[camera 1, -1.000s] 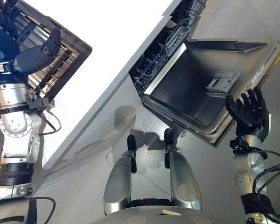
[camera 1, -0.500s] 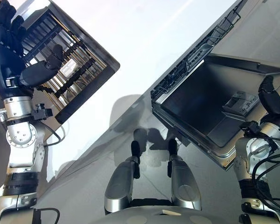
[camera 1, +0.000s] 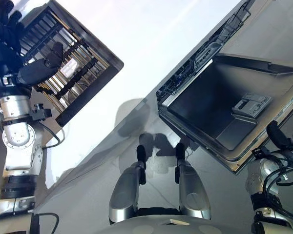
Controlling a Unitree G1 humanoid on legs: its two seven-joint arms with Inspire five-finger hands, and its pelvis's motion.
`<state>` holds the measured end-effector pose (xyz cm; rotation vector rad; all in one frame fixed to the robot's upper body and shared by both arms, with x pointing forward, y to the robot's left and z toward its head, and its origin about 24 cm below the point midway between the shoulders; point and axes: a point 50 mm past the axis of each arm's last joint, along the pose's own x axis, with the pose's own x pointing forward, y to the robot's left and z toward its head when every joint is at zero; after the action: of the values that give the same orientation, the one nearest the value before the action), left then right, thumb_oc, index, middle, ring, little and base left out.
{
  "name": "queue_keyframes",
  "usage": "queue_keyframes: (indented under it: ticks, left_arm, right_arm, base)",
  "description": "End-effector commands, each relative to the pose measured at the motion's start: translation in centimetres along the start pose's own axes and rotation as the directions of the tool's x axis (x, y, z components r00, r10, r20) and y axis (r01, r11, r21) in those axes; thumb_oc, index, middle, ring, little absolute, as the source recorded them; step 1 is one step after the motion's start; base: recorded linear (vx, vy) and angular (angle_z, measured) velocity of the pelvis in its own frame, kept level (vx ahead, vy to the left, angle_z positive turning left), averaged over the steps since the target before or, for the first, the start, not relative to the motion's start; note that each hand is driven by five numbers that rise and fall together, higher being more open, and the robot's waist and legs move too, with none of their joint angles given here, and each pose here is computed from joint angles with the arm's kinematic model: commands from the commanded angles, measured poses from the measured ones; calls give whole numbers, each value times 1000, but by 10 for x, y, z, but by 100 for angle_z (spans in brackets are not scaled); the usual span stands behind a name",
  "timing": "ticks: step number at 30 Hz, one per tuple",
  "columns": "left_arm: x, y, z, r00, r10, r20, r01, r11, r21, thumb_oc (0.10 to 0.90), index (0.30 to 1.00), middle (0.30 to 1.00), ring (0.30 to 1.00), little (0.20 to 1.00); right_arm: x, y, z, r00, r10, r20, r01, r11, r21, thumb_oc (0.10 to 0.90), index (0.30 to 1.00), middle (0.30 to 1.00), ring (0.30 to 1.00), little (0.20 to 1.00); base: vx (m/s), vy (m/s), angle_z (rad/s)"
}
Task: Pick up plates and place into dishwasher.
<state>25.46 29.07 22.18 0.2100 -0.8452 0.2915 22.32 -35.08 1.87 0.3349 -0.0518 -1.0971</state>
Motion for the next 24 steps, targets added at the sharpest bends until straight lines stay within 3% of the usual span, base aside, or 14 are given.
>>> queue_keyframes:
  ticks: [1, 11, 24]
  left_arm:
    - [7, -4, 1, 997, 41, 60, -38, 998, -53, 800, 900, 900, 900, 900]
    - [33, -21, 14, 994, -7, 106, 14, 998, -67, 800, 900, 900, 900, 900]
    - [33, -31, 16, 994, -52, 99, 62, 994, -94, 800, 900, 900, 900, 900]
  right_arm:
    - [16, 20, 35, 980, 160, 115, -160, 987, -15, 800, 900, 900, 900, 900]
    - [27, 10, -5, 967, 157, -201, -135, 983, 121, 800, 900, 900, 900, 900]
    - [22, 41, -12, 922, 306, -236, -232, 927, 294, 800, 900, 900, 900, 900]
  base:
    - [-54, -91, 6]
    - [-32, -90, 10]
    - [20, -22, 11]
